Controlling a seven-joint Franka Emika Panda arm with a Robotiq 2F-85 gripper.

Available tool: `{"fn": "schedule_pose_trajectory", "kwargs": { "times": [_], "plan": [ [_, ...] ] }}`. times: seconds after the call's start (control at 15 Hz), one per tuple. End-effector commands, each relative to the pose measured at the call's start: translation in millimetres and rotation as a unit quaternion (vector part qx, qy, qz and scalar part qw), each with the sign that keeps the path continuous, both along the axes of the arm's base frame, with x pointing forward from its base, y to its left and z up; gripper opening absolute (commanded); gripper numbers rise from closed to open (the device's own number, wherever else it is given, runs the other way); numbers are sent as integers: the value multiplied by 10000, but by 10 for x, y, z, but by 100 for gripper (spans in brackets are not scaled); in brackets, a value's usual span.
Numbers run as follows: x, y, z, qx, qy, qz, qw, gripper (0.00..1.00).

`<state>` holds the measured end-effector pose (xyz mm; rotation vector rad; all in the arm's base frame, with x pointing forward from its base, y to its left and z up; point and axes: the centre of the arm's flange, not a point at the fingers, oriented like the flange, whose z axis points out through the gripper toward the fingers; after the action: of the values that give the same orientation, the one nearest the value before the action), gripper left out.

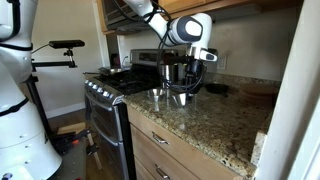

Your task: Pour some contents from the silver bowl on the right to the one on the left.

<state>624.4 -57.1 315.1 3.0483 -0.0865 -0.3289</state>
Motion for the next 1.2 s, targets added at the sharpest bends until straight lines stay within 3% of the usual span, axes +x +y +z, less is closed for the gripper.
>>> {"fn": "schedule_pose_trajectory", "kwargs": {
  "times": [0.0,0.53,1.13],
  "plan": [
    [-138,94,185,25,22,168,9999,8],
    [-181,301,245,150,17,638,9979,7],
    [-336,580,619,-39,57,1062,9943,7]
  ]
}}
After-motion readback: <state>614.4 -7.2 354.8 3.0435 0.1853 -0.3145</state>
